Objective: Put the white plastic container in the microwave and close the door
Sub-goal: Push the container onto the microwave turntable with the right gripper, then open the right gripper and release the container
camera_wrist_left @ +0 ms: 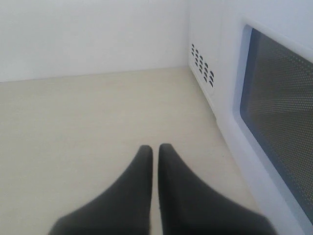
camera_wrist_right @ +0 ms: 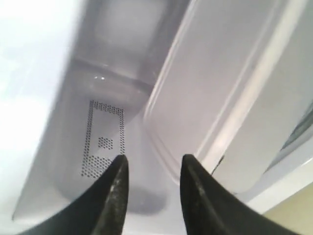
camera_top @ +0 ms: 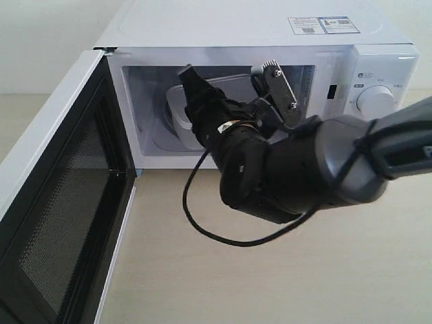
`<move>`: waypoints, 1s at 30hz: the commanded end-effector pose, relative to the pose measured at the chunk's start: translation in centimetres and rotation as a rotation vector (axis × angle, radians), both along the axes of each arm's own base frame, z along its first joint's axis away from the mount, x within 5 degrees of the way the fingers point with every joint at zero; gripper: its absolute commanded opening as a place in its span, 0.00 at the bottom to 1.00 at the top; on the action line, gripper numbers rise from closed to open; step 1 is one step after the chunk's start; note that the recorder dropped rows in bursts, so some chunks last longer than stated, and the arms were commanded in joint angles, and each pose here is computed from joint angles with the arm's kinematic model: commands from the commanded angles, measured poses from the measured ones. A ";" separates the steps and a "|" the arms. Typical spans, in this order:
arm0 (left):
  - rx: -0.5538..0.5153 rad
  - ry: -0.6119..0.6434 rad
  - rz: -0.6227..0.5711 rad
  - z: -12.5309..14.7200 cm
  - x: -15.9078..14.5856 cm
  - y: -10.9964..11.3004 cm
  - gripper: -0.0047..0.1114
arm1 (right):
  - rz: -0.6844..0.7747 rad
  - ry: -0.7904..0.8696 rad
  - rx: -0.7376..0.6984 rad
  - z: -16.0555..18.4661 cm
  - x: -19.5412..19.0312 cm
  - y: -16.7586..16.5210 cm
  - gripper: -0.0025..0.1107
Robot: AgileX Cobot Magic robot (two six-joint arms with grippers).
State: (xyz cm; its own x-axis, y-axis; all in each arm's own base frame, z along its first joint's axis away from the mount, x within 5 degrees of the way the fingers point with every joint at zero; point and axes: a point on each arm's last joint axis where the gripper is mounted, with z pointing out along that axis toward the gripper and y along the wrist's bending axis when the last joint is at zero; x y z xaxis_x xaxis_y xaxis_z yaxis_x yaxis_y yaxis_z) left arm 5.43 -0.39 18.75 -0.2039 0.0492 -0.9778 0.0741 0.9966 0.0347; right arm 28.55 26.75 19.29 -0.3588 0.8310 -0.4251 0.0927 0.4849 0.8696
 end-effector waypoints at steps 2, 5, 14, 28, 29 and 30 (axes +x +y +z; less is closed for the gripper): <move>0.005 0.000 0.001 -0.1 0.0 0.0 0.08 | 0.079 -0.068 -0.283 0.9 -2.5 -3.0 0.29; 0.005 0.000 0.001 -0.1 0.0 0.0 0.08 | 0.172 -0.116 -0.543 0.9 -3.9 -4.5 0.14; 0.005 0.000 0.001 -0.1 0.0 0.0 0.08 | 0.376 -0.344 -1.145 -0.2 -4.4 -4.6 0.02; 0.005 0.000 0.001 -0.1 0.0 0.0 0.08 | 0.237 -0.353 -0.991 -5.2 -0.9 -2.7 0.02; 0.005 0.000 0.001 -0.1 0.0 0.0 0.08 | 0.245 -0.366 -0.988 -5.2 -0.7 -2.2 0.02; 0.005 0.000 0.001 -0.1 0.0 0.0 0.08 | 0.250 -0.376 -0.986 -5.2 -0.4 -1.8 0.02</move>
State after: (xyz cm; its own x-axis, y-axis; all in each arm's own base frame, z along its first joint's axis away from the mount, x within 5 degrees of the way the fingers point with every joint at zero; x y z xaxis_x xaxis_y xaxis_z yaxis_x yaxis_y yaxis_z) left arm 5.43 -0.39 18.75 -0.2039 0.0492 -0.9778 0.0741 0.9966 0.0347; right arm 27.38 24.13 13.89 -0.2075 -0.0224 -0.9780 -0.2767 0.9603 0.0367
